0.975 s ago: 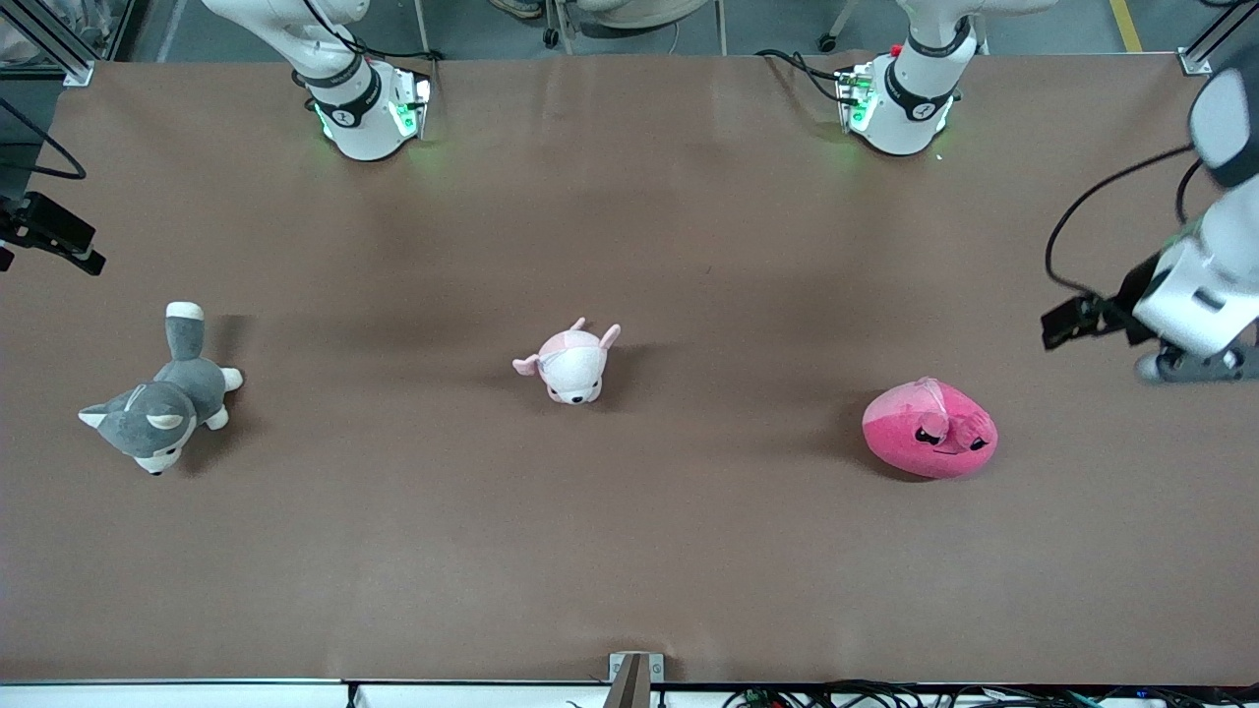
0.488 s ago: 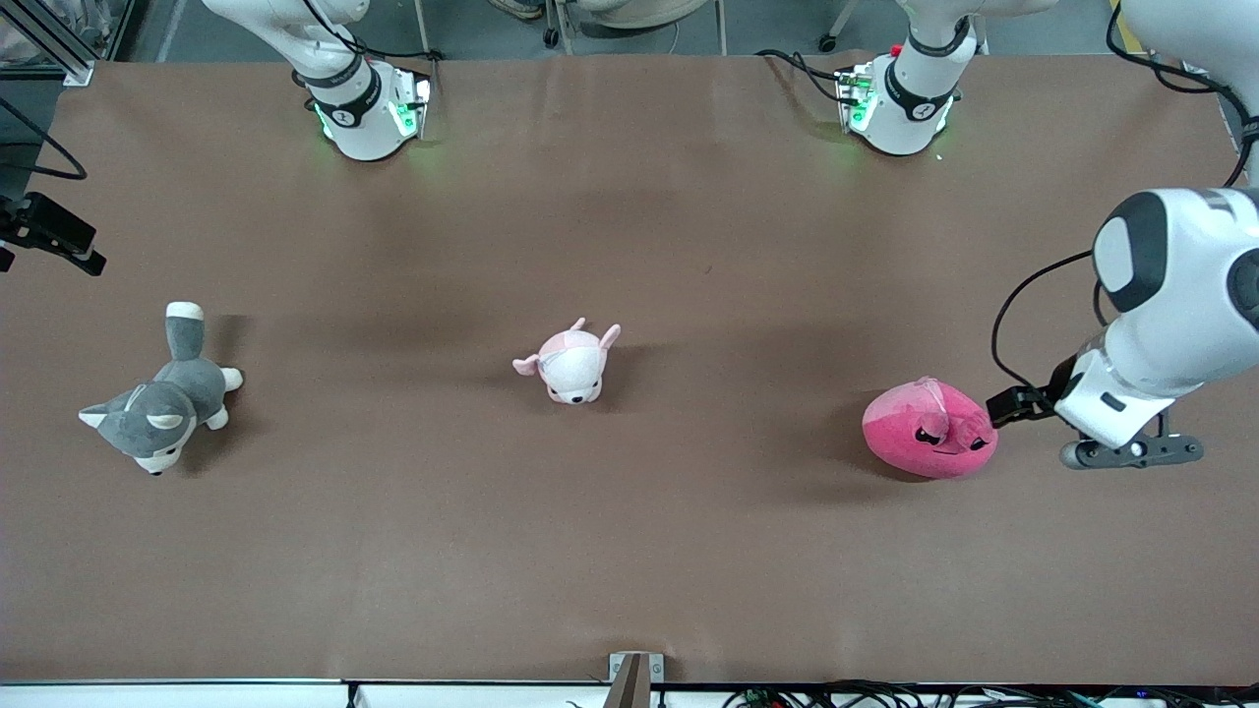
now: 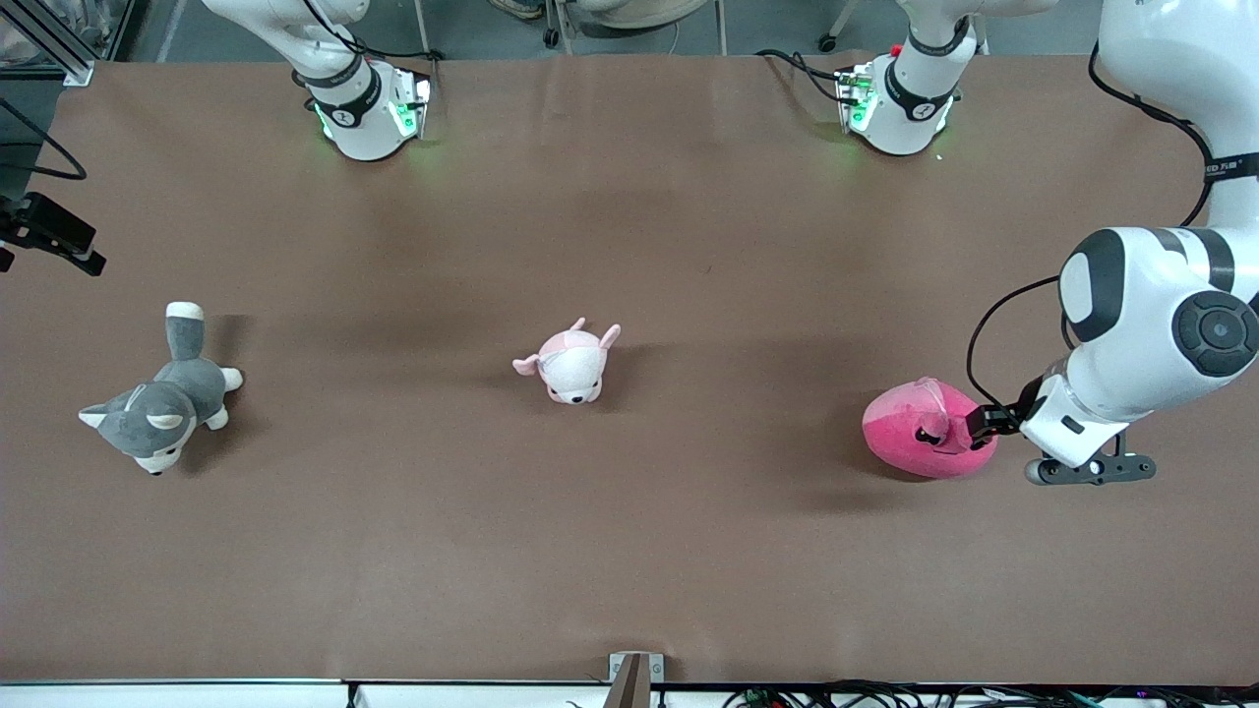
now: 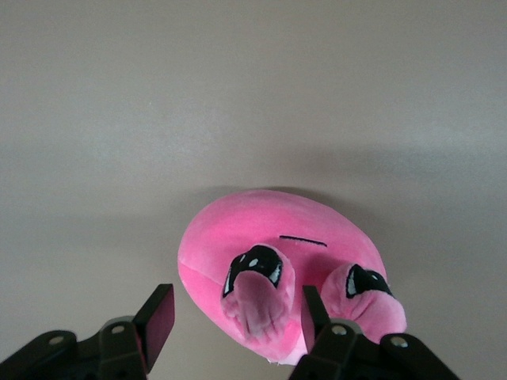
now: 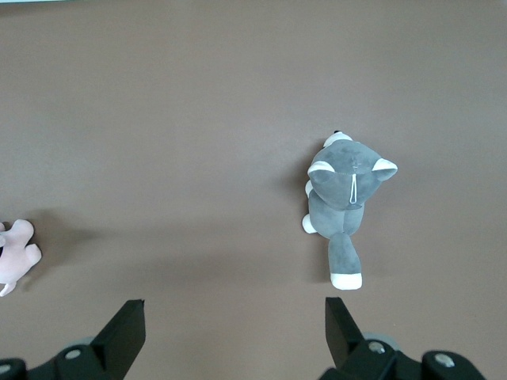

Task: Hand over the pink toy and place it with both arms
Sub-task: 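Close the left gripper on the hot-pink plush's snout, then carry the pink plush toward the right gripper while the right gripper reaches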

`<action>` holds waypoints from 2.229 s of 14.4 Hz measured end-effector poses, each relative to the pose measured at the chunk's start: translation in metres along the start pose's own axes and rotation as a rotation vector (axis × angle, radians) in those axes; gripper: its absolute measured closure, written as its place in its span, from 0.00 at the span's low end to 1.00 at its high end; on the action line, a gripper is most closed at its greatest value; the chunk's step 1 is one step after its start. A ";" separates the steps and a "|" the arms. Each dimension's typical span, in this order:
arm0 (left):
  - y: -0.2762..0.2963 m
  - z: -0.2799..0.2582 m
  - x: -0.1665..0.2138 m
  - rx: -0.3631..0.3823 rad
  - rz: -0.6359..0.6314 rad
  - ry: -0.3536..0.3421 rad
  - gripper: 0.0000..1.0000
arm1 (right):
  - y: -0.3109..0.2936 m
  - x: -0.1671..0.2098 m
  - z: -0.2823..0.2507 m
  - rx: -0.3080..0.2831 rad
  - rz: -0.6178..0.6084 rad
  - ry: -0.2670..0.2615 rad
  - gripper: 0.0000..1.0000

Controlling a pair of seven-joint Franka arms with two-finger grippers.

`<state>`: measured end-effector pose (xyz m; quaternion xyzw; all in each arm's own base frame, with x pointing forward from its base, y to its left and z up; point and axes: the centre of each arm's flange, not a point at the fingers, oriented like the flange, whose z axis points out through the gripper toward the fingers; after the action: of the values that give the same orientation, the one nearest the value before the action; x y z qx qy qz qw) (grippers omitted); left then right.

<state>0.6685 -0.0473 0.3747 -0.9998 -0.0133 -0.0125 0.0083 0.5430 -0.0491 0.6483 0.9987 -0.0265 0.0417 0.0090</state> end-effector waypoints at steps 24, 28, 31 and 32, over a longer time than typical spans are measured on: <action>0.106 -0.077 -0.017 -0.051 0.005 0.018 0.90 | -0.006 0.003 -0.002 0.000 -0.011 0.022 0.00; 0.181 -0.122 -0.038 -0.082 -0.076 0.042 0.90 | -0.006 0.005 0.001 0.000 -0.012 0.034 0.00; 0.226 -0.136 -0.055 -0.124 -0.135 0.040 0.90 | -0.012 0.005 0.002 0.008 -0.019 0.034 0.00; 0.239 -0.138 -0.061 -0.138 -0.156 0.035 0.90 | -0.015 0.005 0.003 0.024 -0.022 0.034 0.00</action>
<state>0.6105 -0.2904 0.5077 -0.9936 -0.0901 -0.0313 -0.0613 0.5495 -0.0342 0.6458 0.9982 -0.0149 0.0588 -0.0019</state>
